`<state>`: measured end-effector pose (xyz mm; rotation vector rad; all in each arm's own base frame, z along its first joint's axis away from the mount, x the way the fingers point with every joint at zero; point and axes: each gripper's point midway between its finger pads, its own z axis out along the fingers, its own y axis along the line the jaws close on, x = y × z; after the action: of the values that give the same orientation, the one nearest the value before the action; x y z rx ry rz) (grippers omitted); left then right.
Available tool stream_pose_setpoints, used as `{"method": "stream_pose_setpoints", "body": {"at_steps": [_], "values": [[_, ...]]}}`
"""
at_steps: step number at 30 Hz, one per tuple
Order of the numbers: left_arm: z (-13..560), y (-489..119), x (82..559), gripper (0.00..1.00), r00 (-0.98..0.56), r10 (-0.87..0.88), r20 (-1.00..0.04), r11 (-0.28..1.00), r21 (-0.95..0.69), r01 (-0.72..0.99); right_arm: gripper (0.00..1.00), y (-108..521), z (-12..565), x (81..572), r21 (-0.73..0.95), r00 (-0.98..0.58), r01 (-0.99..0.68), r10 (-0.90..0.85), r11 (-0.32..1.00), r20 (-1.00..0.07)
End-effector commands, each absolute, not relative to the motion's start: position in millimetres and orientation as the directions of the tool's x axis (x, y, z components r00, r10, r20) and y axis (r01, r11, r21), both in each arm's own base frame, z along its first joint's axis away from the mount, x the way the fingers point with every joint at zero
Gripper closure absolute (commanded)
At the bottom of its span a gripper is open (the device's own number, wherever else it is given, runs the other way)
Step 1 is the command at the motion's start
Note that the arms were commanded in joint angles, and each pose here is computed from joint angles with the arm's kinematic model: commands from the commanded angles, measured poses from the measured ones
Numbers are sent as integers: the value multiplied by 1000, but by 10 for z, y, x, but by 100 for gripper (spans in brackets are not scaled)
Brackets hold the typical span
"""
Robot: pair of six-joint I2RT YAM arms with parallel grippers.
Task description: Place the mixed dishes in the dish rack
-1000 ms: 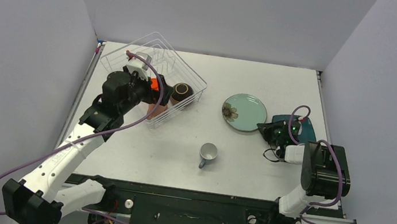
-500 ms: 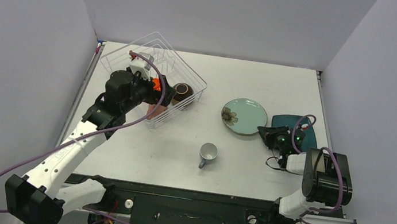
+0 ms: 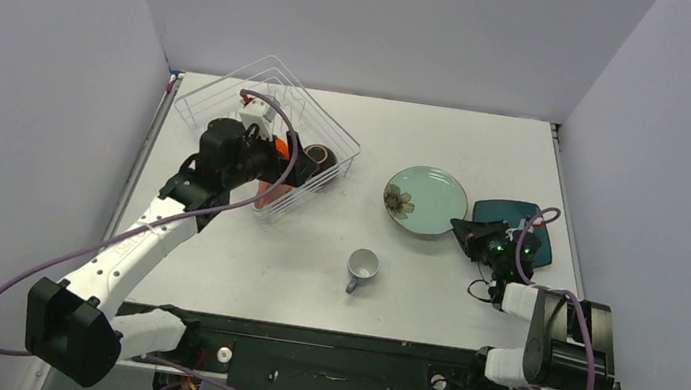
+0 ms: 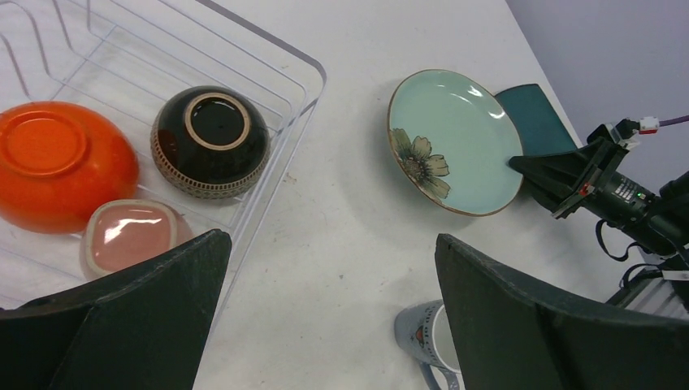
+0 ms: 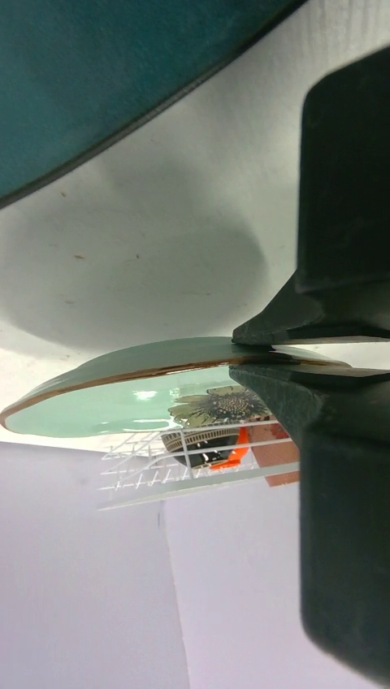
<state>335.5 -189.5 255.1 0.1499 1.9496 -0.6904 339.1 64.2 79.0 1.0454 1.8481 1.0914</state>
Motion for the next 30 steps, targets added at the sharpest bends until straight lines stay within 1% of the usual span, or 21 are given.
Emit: {"method": "stream_pose_setpoints", "body": {"at_steps": [1, 3, 4, 5, 9, 12, 14, 15, 17, 20, 21, 25, 28, 30], "values": [[2796, -2175, 3417, 3, -480, -272, -834, 729, -504, 463, 100, 731, 1495, 3458, 961, -399, 34, 885, 275, -240], [2708, -2402, 3365, 3, -577, -311, -756, 661, -608, 440, 100, 740, 1560, 3431, 962, -398, 22, 885, 270, -240], [2616, -2483, 3392, 4, -615, -313, -724, 648, -636, 419, 100, 747, 1558, 3416, 963, -402, 28, 885, 267, -234], [2599, -2602, 3340, 3, -665, -338, -666, 610, -693, 384, 100, 753, 1608, 3400, 963, -401, 15, 884, 267, -239], [2481, -3045, 3344, 2, -726, -381, -573, 538, -776, 330, 100, 758, 1682, 3342, 963, -398, 8, 885, 268, -243], [2193, -3271, 3448, 2, -765, -414, -493, 516, -820, 249, 100, 771, 1676, 3309, 964, -406, 20, 883, 265, -234], [2007, -3395, 3524, 0, -792, -447, -416, 474, -861, 185, 100, 785, 1704, 3291, 968, -409, 15, 885, 251, -223], [1929, -3477, 3574, 2, -802, -467, -374, 434, -886, 160, 100, 791, 1718, 3282, 969, -410, 10, 885, 245, -220], [1835, -3619, 3641, 6, -817, -480, -320, 373, -917, 140, 100, 808, 1757, 3263, 974, -415, 0, 886, 226, -206], [1846, -3818, 3714, 9, -828, -485, -281, 287, -946, 152, 100, 826, 1793, 3233, 975, -421, -9, 883, 222, -205], [1788, -3904, 3713, 11, -843, -474, -256, 268, -953, 138, 100, 828, 1787, 3225, 975, -423, -6, 883, 223, -204], [1810, -4100, 3687, 23, -858, -456, -235, 199, -967, 159, 100, 840, 1783, 3200, 974, -431, -3, 878, 229, -208], [1800, -4167, 3640, 29, -860, -446, -247, 205, -964, 170, 100, 849, 1796, 3188, 974, -435, -8, 876, 227, -208], [1776, -4164, 3640, 42, -858, -447, -254, 223, -960, 168, 100, 852, 1799, 3184, 974, -437, -9, 875, 226, -207]]}}
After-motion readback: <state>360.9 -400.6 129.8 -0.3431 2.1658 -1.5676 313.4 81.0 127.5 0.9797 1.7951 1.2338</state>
